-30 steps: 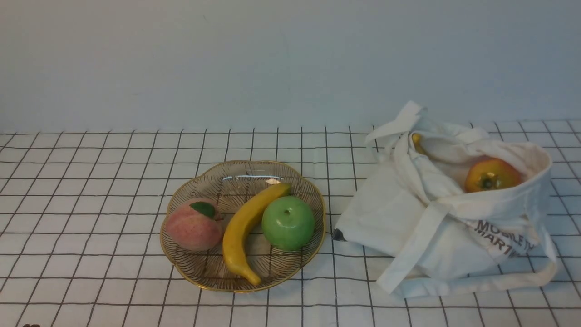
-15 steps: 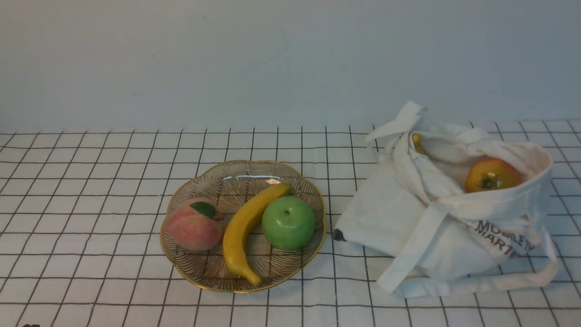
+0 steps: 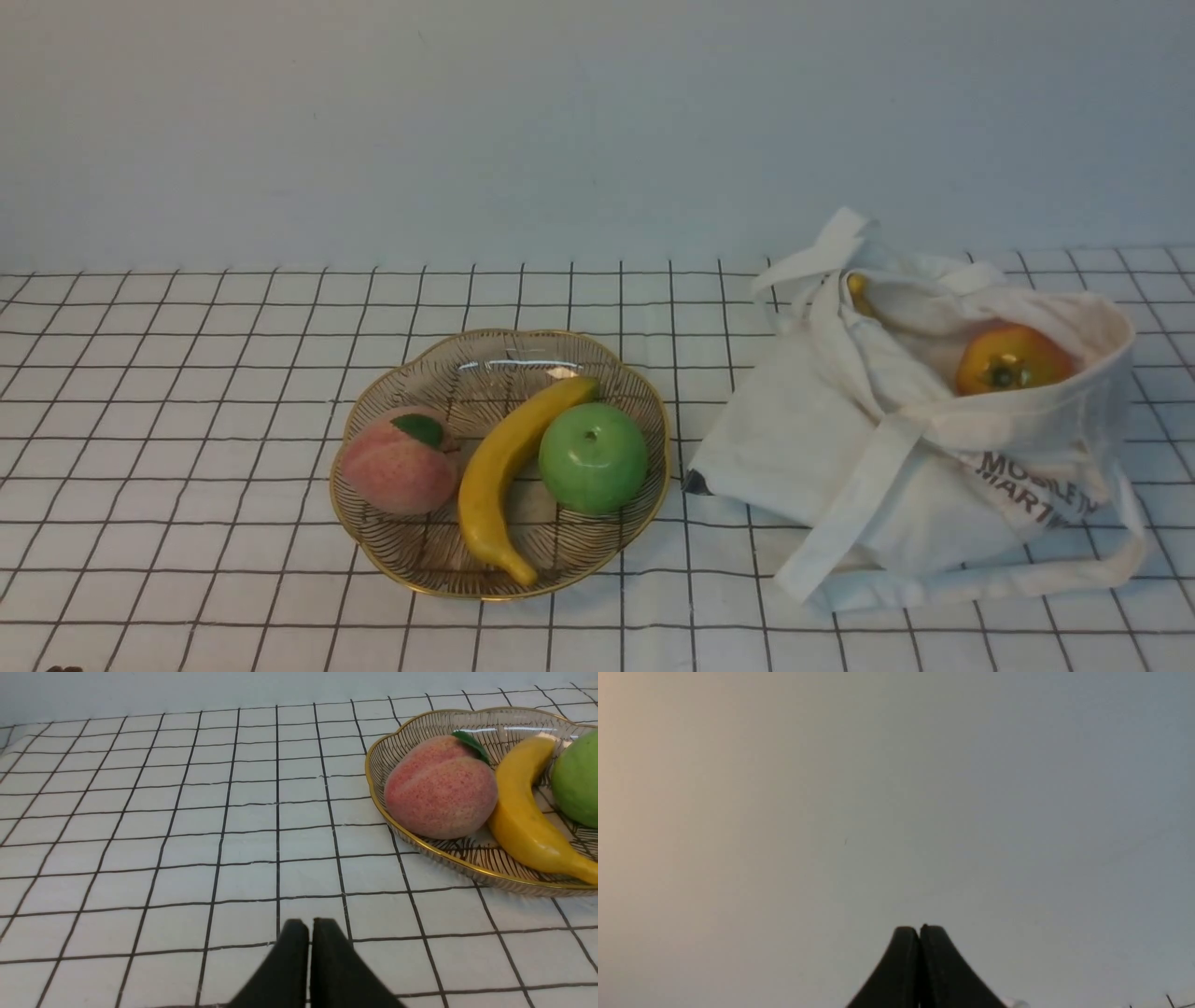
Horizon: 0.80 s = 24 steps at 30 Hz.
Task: Take the fruit out of the bag on the white checkered tablecloth and place them on the plate.
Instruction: 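Reach into the cloth bag and grasp a fruit with the right gripper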
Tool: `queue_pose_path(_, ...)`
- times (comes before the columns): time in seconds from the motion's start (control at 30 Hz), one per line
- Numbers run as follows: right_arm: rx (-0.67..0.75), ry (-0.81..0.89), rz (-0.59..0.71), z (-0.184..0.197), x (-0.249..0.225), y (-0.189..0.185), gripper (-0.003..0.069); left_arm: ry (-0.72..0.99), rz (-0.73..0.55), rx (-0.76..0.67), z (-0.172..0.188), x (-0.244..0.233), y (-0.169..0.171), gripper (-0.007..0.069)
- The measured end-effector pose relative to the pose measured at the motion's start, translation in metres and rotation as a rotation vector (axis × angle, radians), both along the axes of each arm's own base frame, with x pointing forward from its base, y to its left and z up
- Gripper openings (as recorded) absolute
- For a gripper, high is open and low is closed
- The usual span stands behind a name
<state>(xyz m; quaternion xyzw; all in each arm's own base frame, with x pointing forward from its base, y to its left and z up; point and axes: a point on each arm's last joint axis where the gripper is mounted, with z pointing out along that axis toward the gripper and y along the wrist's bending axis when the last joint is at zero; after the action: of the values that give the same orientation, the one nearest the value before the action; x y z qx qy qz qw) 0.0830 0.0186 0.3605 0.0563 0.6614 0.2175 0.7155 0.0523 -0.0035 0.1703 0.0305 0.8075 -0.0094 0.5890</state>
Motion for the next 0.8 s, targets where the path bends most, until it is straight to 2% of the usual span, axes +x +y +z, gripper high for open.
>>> queue_pose_path(0.17,-0.304,0.276,0.178,0.02,0.071,0.017,-0.0014,0.0,0.0,0.0,0.0,0.0,0.0,-0.0008)
queue_pose_path(0.3,-0.45,0.527,0.215,0.015,0.138,0.016,-0.0011,0.0,0.0,0.0,0.0,0.0,0.0,-0.0008)
queue_pose_path(0.37,-0.466,0.581,0.21,0.012,0.153,0.015,-0.0011,0.0,0.0,0.0,0.0,0.0,0.0,-0.0008)
queue_pose_path(0.4,-0.482,0.677,0.194,0.005,0.184,0.012,-0.0011,0.0,0.0,0.0,0.0,0.0,0.0,-0.0008)
queue_pose_path(0.43,-0.484,0.673,0.19,0.008,0.184,0.012,-0.0011,0.0,0.0,0.0,0.0,0.0,0.0,-0.0008)
queue_pose_path(0.6,-0.533,0.886,0.202,-0.03,0.247,0.009,-0.0009,0.0,0.0,0.0,0.0,0.0,0.0,-0.0008)
queue_pose_path(0.8,-0.533,1.036,0.202,-0.073,0.279,0.007,-0.0004,0.0,0.0,0.0,0.0,0.0,0.0,-0.0008)
